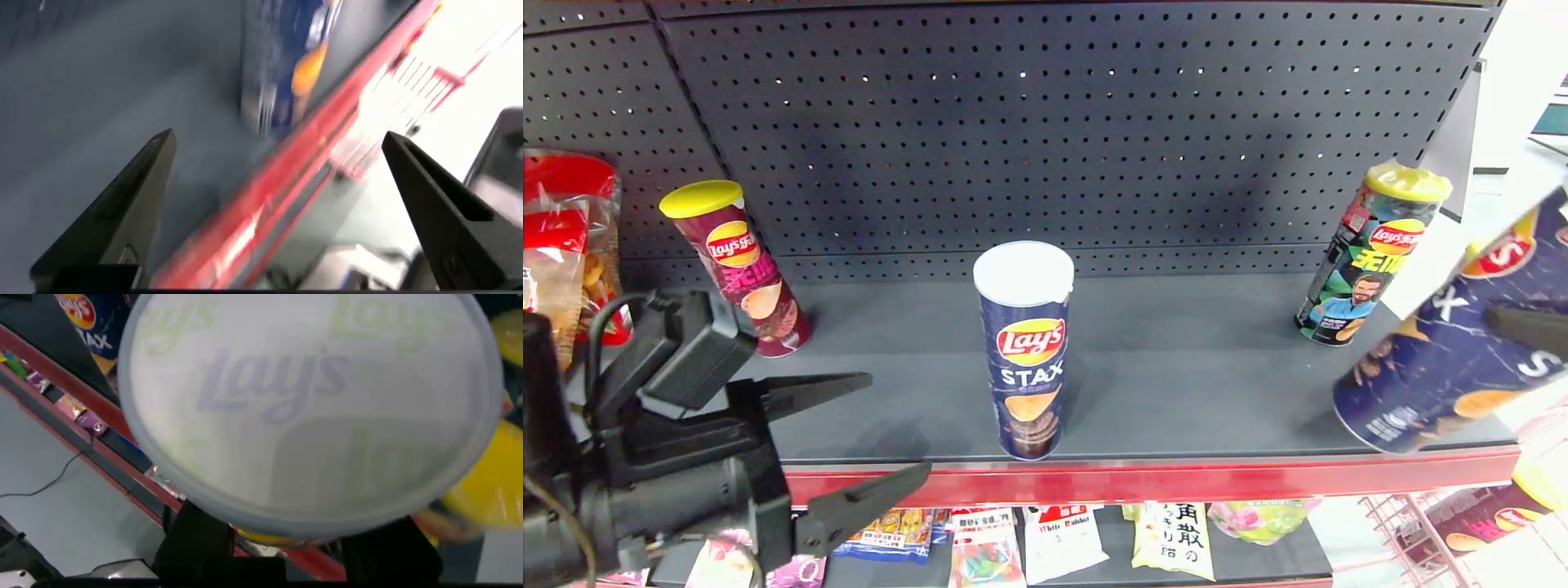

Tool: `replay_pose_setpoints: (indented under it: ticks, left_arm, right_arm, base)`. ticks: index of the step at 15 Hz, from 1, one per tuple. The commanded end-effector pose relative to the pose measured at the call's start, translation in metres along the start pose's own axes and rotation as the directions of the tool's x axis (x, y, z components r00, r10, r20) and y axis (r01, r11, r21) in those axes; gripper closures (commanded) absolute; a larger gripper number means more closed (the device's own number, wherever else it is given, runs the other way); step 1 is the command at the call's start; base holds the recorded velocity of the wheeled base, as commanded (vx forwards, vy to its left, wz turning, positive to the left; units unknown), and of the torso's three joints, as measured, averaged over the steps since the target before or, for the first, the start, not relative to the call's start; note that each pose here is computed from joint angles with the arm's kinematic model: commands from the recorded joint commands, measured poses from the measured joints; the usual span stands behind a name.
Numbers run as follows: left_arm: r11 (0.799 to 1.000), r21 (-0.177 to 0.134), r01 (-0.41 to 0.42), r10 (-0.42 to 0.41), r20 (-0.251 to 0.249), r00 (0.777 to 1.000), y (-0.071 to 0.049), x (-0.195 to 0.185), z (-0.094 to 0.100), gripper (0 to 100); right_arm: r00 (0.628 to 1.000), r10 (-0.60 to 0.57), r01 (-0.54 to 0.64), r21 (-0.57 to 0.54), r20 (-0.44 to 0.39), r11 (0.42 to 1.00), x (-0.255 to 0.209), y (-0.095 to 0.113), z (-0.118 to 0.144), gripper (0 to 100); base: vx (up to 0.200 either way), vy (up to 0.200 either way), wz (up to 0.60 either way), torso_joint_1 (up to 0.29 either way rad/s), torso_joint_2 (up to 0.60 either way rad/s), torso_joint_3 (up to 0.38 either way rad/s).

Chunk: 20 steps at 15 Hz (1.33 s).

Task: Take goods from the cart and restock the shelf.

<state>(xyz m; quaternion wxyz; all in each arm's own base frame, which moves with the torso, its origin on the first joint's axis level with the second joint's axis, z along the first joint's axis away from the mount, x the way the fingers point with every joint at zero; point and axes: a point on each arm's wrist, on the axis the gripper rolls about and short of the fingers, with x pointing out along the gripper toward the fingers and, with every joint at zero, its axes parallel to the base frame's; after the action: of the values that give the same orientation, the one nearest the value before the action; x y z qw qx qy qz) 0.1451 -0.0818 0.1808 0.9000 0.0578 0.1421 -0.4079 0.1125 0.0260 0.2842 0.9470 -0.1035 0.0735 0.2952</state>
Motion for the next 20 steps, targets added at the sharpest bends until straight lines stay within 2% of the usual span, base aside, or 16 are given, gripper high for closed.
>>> replay_pose_setpoints:
  ticks: [1,5,8,10,13,17,20]
  left_arm:
    - [0.998,0.018,-0.055,0.054,0.039,0.998,-0.017,-0.045,-0.006,0]
    - [0.998,0.021,-0.064,0.063,0.054,0.997,-0.022,-0.058,-0.008,0]
    - [0.996,0.021,-0.085,0.084,0.058,0.995,-0.022,-0.059,-0.007,0]
    - [0.996,0.021,-0.09,0.088,0.058,0.994,-0.022,-0.06,-0.008,0]
    - [0.996,0.016,-0.087,0.087,0.04,0.995,-0.022,-0.059,-0.013,0]
    - [0.995,0.006,-0.095,0.095,0.005,0.995,-0.024,-0.059,-0.027,0]
    - [0.995,0.002,-0.099,0.099,-0.002,0.995,-0.024,-0.059,-0.029,0]
  right_arm:
    - [0.991,0.129,-0.129,0.007,-0.041,0.992,0.064,-0.011,0.017,100]
    - [0.981,0.184,-0.185,-0.005,-0.06,0.983,0.114,-0.01,0.035,100]
    - [0.973,0.217,-0.219,-0.023,-0.082,0.975,0.164,0.002,0.046,100]
    - [0.966,0.241,-0.244,-0.025,-0.098,0.969,0.189,0.008,0.046,100]
    - [0.96,0.253,-0.257,-0.023,-0.12,0.966,0.227,0.007,0.041,100]
    - [0.956,0.269,-0.273,-0.022,-0.121,0.962,0.265,0.009,0.039,100]
    - [0.951,0.286,-0.291,-0.025,-0.118,0.956,0.288,0.016,0.037,100]
  base:
    - [0.0,0.0,0.0,0.0,0.0,0.0]
    - [0.0,0.0,0.0,0.0,0.0,0.0]
    - [0.0,0.0,0.0,0.0,0.0,0.0]
    - [0.0,0.0,0.0,0.0,0.0,0.0]
    - [0.0,0.0,0.0,0.0,0.0,0.0]
    - [0.0,0.0,0.0,0.0,0.0,0.0]
    - [0.0,0.0,0.0,0.0,0.0,0.0]
